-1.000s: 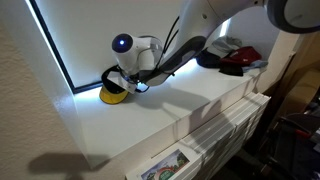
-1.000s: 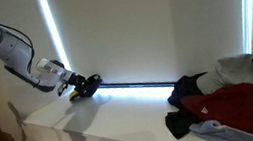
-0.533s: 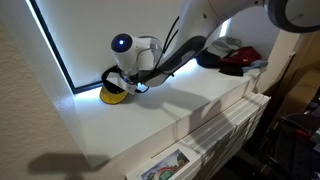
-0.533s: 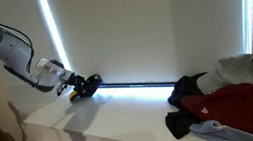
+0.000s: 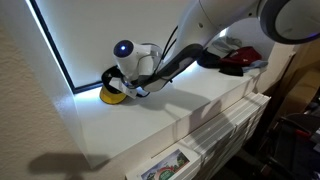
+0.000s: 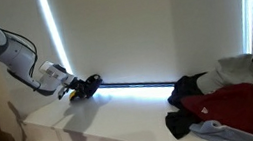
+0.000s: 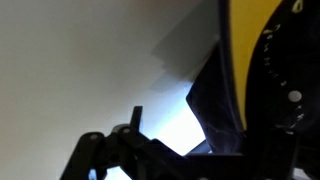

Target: Move the black cap to the right side of the windowsill

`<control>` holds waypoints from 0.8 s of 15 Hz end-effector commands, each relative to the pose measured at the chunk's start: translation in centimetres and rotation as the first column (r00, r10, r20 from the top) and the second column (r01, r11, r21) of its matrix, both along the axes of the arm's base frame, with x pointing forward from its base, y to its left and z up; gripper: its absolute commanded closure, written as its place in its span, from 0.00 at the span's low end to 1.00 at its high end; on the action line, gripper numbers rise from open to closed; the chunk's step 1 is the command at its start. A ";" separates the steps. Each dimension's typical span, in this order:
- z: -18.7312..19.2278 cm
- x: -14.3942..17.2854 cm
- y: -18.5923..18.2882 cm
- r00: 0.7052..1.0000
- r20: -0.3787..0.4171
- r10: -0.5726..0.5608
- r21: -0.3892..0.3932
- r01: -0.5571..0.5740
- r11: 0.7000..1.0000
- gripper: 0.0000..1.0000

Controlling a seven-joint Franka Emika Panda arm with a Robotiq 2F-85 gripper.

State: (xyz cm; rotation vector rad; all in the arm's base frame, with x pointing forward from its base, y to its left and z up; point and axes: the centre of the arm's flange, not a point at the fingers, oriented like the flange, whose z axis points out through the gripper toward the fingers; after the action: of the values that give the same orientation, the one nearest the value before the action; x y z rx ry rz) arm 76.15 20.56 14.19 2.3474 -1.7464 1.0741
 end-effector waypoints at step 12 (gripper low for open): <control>2.8 -0.3 4.1 0.983 0.145 0.113 -0.082 -0.102 0.991 0.00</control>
State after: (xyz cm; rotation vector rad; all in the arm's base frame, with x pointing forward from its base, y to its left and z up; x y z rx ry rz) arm 75.81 25.47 17.29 2.3568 -1.6060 1.4413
